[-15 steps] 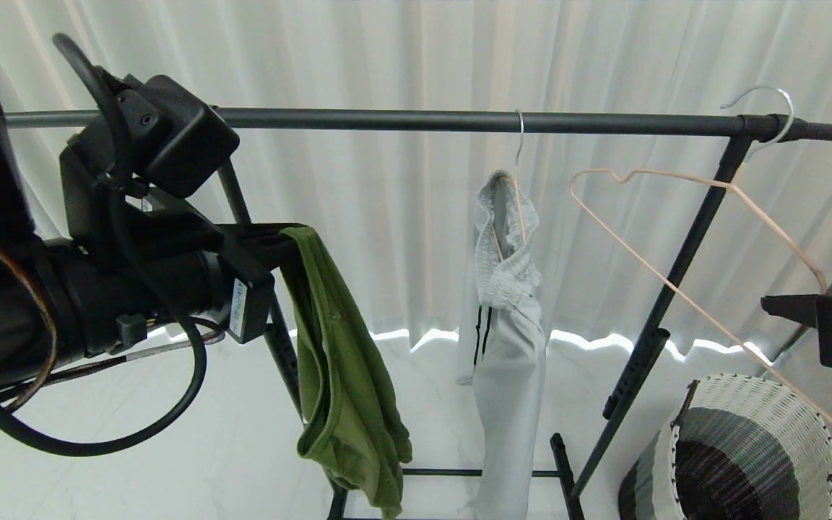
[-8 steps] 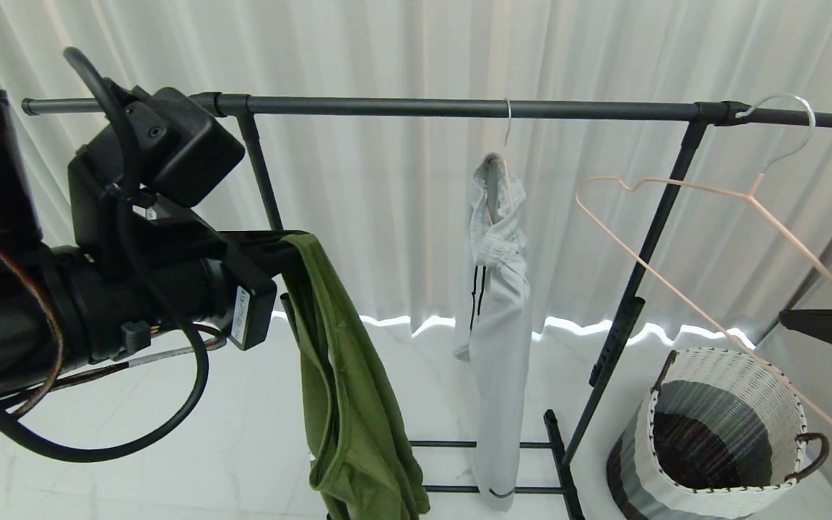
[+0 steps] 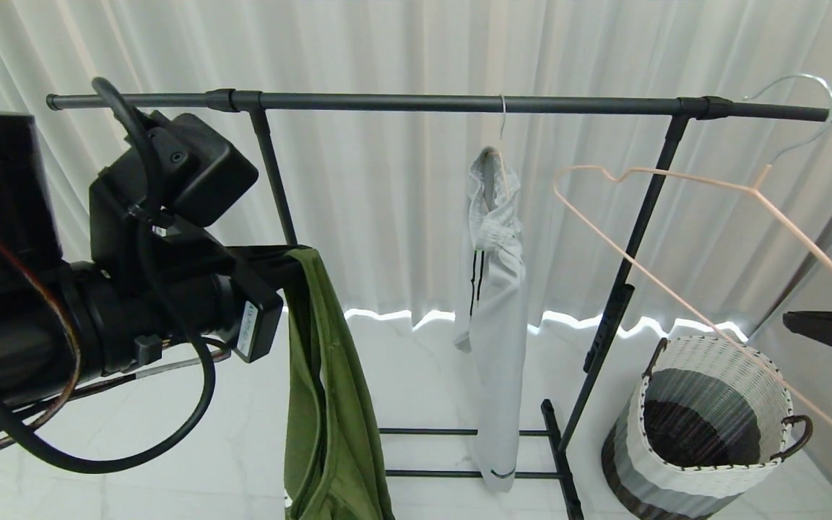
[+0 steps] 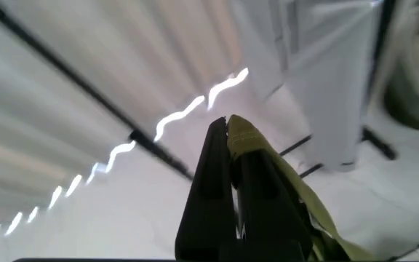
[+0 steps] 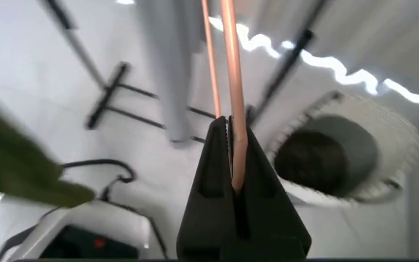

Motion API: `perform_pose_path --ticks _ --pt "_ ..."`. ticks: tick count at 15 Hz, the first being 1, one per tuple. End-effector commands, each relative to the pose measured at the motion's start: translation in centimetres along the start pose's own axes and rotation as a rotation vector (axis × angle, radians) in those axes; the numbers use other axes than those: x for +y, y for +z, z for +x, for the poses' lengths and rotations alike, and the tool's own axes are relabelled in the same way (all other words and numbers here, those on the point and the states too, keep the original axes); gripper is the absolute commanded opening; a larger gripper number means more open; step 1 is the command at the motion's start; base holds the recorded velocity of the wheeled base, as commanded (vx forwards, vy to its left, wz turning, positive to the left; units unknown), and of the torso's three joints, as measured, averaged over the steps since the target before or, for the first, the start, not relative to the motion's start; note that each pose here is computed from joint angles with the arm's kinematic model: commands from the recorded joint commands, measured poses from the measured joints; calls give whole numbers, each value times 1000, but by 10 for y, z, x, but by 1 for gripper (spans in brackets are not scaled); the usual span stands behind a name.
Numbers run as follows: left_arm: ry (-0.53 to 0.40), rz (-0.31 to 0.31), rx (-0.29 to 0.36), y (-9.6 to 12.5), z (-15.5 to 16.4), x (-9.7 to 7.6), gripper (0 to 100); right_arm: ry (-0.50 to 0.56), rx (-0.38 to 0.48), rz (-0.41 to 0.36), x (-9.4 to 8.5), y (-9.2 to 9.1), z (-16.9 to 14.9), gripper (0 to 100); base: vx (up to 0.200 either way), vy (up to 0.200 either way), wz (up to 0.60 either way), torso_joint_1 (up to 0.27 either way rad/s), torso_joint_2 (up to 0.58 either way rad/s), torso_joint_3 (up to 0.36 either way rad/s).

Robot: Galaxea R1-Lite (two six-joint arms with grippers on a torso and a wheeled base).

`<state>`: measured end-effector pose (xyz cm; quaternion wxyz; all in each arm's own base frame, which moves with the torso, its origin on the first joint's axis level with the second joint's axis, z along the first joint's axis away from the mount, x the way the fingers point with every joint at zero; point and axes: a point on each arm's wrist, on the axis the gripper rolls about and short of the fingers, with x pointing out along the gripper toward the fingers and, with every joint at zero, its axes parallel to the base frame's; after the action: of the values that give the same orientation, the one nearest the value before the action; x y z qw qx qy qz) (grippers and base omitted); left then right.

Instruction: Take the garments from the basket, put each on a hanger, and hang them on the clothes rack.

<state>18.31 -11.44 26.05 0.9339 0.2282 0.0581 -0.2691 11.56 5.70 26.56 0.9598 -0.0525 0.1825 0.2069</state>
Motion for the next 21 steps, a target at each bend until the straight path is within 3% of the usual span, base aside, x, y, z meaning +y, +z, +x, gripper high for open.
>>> perform_pose_path --ticks 1,3,8,10,15,17,21 --pt "35 2 56 -6 11 -2 0 110 -21 -26 10 -5 -10 0 0 0 0 0 0 0" --pt "134 -4 148 -14 25 -3 0 239 5 -72 25 -18 -13 0 0 0 0 0 0 0" --pt "133 -129 142 -7 40 -9 0 489 102 -80 54 -48 -17 0 0 0 0 0 0 0" --pt "116 -187 134 -5 39 -15 0 523 124 -97 58 -55 -16 0 0 0 0 0 0 0" --pt "116 -206 120 -2 39 -15 0 542 159 -93 69 -56 -6 0 0 0 0 0 0 0" --pt "93 -240 101 3 38 -21 0 543 156 -92 74 -57 2 0 0 0 0 0 0 0" --pt "119 -246 117 2 42 -24 0 541 162 -93 77 -59 7 0 0 0 0 0 0 0"
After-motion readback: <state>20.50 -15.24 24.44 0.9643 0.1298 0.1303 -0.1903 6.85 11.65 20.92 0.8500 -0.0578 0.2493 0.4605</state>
